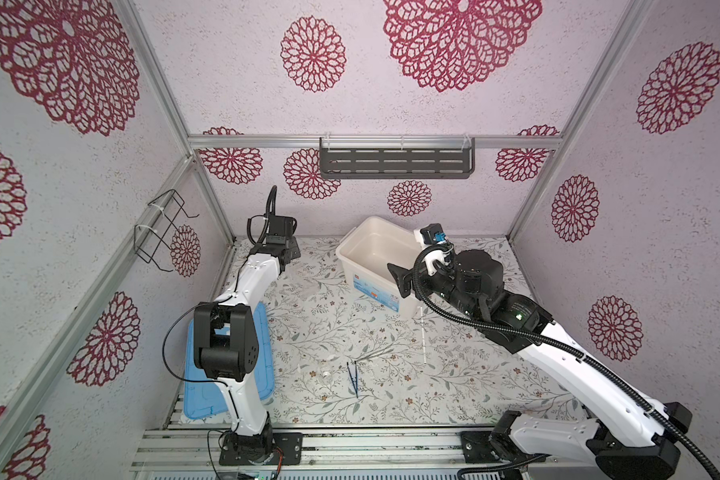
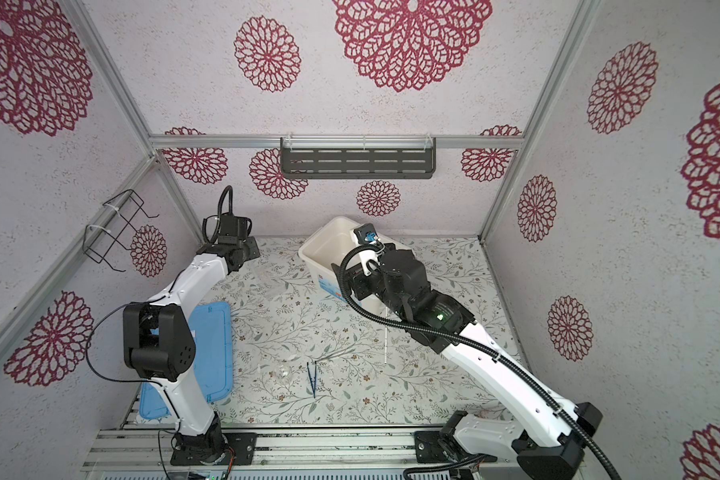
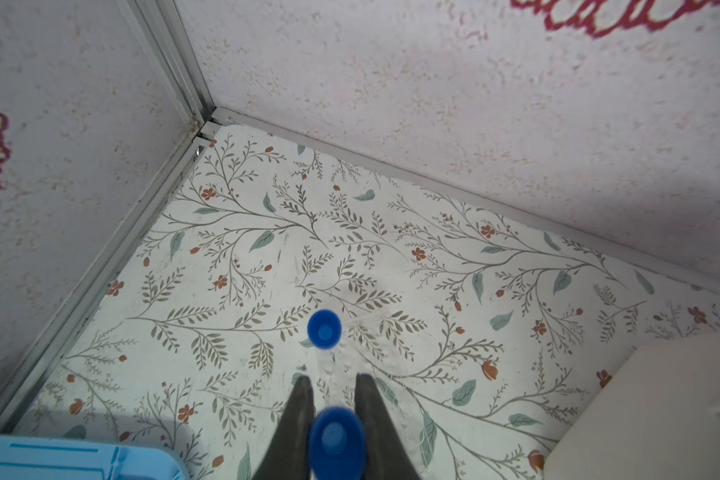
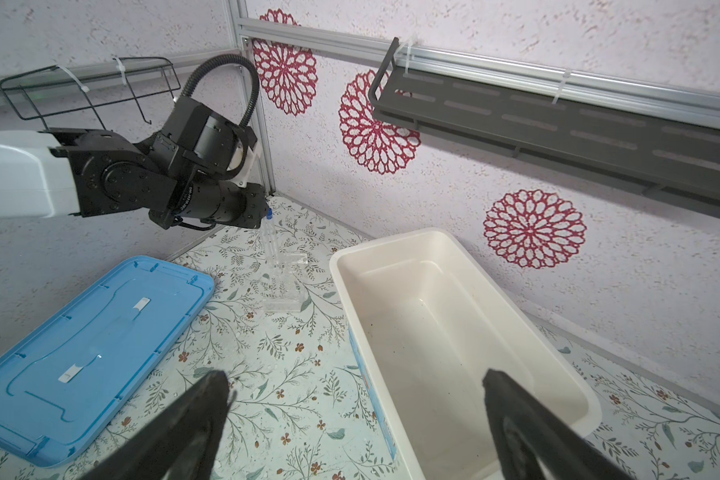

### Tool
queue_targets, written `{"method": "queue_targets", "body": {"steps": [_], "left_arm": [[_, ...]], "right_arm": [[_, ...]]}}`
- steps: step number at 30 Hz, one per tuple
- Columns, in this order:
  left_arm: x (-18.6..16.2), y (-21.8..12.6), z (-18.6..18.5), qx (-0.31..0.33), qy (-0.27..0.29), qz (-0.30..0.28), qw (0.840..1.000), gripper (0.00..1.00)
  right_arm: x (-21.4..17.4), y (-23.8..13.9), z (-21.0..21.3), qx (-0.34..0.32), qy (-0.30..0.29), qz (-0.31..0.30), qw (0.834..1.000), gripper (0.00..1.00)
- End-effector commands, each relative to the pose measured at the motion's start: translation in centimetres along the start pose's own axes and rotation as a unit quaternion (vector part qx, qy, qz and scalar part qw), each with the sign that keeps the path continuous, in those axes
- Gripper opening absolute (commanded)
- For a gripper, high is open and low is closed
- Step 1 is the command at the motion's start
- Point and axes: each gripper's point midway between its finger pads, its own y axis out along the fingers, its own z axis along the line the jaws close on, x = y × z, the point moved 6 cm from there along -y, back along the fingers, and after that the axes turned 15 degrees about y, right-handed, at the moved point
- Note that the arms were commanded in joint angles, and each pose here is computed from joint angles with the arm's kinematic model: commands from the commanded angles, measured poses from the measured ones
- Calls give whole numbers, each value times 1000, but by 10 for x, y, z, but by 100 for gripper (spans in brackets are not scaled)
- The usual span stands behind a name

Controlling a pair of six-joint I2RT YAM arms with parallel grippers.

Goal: Organize the chemistry lab equipment

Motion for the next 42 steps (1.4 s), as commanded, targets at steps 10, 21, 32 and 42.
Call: {"method": "queue_targets", "body": {"steps": [10, 21, 32, 42], "left_arm": [[-4, 13, 1, -1, -17, 12, 1000, 6], [-16, 13, 5, 14, -7, 26, 1000, 5], [-25, 27, -3, 11, -1, 43, 999, 5], [-36, 29, -8, 16, 12, 46, 999, 10]], "right_arm": [[22, -6, 4, 6, -3, -30, 1000, 99], [21, -6, 3, 7, 1, -31, 999, 99], [22, -6, 4, 8, 3, -38, 999, 99], [24, -4, 6, 15, 7, -40, 999, 99]]}}
